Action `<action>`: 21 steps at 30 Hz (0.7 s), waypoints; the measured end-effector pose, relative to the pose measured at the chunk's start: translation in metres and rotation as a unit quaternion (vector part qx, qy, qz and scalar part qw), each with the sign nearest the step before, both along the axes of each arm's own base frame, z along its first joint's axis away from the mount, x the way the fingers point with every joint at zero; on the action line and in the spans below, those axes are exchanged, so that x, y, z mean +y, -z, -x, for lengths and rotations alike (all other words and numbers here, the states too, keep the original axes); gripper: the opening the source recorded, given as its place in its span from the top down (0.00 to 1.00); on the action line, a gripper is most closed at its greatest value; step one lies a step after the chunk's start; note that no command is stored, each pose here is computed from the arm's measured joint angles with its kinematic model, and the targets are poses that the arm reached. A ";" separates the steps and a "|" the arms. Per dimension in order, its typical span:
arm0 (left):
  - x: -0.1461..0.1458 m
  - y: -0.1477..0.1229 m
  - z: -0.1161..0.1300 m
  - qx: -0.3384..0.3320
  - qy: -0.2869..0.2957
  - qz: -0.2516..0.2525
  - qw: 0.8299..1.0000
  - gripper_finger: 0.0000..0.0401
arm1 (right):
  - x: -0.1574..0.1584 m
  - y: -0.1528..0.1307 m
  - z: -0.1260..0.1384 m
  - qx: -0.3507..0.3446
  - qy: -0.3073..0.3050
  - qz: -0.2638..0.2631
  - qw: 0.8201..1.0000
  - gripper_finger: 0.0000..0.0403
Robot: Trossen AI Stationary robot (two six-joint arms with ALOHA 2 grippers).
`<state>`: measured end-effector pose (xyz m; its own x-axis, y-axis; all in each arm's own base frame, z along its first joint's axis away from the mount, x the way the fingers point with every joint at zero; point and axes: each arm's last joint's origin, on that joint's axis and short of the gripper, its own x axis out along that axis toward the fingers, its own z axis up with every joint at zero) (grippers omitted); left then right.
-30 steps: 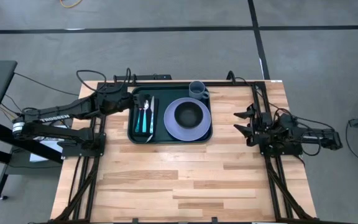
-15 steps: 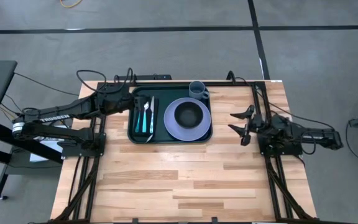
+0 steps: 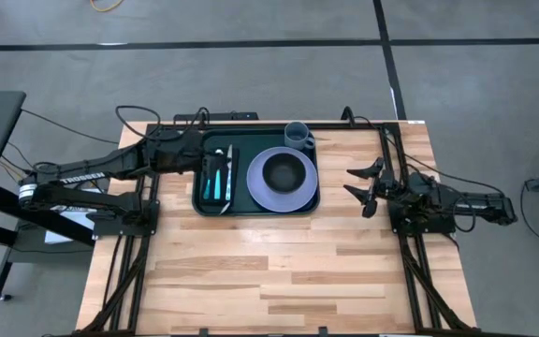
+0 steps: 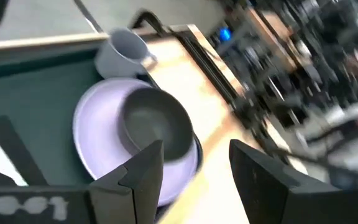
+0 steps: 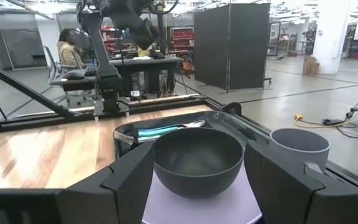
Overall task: Set up tray
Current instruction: Return to Home Position
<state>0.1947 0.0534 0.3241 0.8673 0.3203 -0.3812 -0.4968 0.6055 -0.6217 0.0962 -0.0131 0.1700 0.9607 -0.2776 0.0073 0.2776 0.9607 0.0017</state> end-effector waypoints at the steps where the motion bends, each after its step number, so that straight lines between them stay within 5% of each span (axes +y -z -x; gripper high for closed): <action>1: -0.002 0.000 0.000 0.003 0.018 -0.002 1.000 0.57 | 0.000 0.000 0.000 0.000 0.000 0.000 1.000 0.41; 11: -0.034 0.031 0.007 0.152 0.127 -0.144 0.970 0.57 | 0.000 0.000 0.000 0.001 0.000 0.000 1.000 0.41; 21: -0.067 0.122 0.046 0.065 0.300 -0.144 0.941 0.57 | 0.000 0.000 0.000 0.001 0.000 0.000 1.000 0.41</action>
<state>0.1488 -0.0135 0.2020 0.8772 -0.1055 -0.4683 -0.0730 0.9349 -0.3473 0.0961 -0.0132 0.1700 0.9606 -0.2780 0.0050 0.2780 0.9606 0.0014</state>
